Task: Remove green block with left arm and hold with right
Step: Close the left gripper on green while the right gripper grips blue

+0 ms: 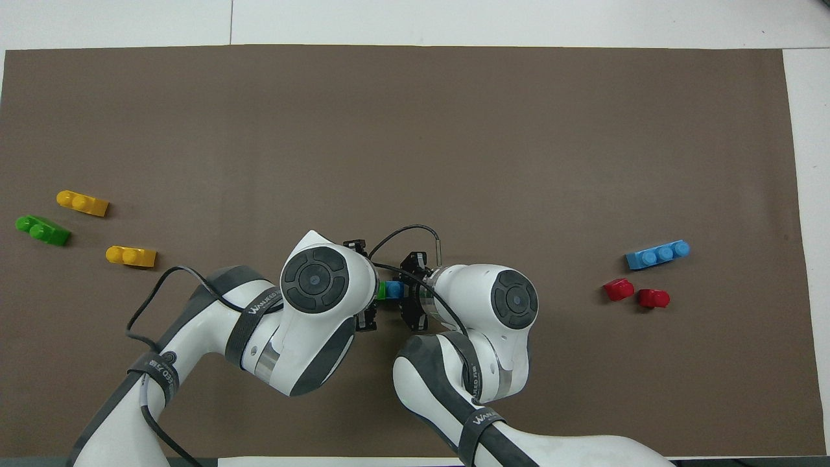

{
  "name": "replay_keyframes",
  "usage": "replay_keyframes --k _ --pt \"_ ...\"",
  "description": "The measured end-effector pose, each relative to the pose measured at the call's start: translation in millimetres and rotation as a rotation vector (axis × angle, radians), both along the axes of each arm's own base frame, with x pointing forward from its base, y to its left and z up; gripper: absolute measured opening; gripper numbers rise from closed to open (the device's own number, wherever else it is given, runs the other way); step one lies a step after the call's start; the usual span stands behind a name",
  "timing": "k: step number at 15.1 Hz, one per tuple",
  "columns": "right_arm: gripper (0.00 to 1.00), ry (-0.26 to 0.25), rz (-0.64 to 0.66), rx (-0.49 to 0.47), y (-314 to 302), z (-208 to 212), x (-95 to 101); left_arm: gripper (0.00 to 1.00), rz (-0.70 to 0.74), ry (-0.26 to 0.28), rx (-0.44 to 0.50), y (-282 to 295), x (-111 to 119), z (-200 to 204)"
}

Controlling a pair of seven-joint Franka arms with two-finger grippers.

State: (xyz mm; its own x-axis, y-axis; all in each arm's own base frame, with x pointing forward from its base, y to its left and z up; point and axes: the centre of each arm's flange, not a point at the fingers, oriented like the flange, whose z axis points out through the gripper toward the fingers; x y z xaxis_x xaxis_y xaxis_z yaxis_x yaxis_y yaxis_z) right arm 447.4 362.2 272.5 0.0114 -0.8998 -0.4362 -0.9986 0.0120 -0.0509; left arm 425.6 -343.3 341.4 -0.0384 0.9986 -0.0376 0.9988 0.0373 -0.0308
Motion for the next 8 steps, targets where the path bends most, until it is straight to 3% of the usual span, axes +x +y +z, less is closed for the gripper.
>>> replay_keyframes --k 1,3,5,6,8 --pt "0.35 0.000 0.000 0.000 0 0 0.0 0.90 -0.003 0.001 0.001 0 0 0" --pt "0.35 0.000 0.000 0.000 0 0 0.0 0.80 -0.010 -0.001 0.000 0 0 2" --pt "0.35 0.000 0.000 0.000 0 0 0.0 0.80 -0.022 -0.006 -0.003 0 0 5" --pt "0.35 0.000 0.000 0.000 0 0 0.0 0.73 -0.025 -0.009 -0.006 0 -1 8" --pt "0.35 0.000 0.000 0.000 0 0 0.0 0.45 -0.028 -0.013 -0.010 0 -1 13"
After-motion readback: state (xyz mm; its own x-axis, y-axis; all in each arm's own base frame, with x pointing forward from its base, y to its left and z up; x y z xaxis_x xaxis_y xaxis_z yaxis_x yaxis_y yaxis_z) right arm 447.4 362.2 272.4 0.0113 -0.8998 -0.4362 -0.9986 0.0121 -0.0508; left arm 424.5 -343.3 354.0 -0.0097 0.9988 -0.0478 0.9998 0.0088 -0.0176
